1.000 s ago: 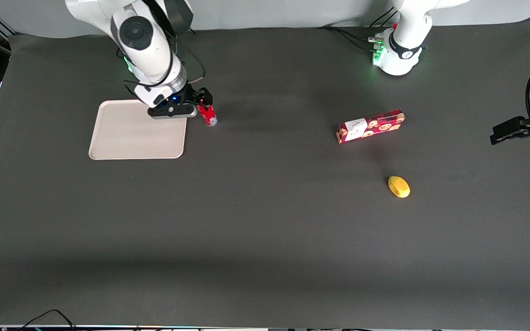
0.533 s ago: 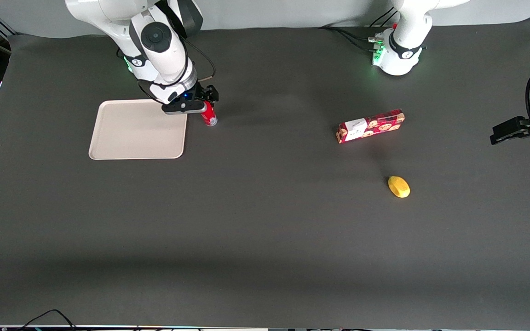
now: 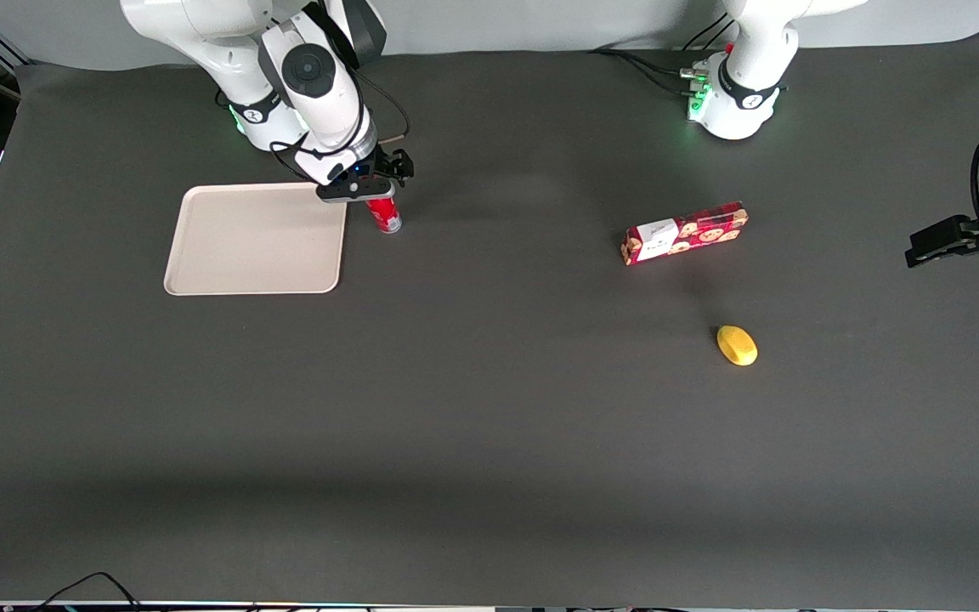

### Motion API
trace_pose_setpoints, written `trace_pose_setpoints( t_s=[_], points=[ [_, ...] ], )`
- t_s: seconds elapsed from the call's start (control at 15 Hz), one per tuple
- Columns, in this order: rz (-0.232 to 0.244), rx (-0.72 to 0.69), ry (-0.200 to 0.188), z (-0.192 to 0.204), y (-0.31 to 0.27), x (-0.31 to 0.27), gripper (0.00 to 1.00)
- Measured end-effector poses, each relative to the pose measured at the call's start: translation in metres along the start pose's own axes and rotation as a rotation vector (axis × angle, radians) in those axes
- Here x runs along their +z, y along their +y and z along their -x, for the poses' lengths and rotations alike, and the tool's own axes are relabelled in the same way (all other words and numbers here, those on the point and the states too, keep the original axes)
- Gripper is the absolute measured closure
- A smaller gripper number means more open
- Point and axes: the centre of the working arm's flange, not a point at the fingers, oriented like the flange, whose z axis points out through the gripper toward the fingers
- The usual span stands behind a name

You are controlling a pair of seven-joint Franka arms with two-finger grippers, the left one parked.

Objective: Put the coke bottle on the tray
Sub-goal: 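Lower the open right gripper around the bottle's neck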

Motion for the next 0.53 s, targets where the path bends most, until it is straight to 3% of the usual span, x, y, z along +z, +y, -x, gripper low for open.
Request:
trace_pose_setpoints(
  t_s=[0.33, 0.53],
  points=[
    [0.012, -0.005, -0.008, 0.0050, 0.0015, 0.0063, 0.00],
    [0.017, -0.008, -0.009, 0.0071, 0.0016, 0.0076, 0.08]
  ],
)
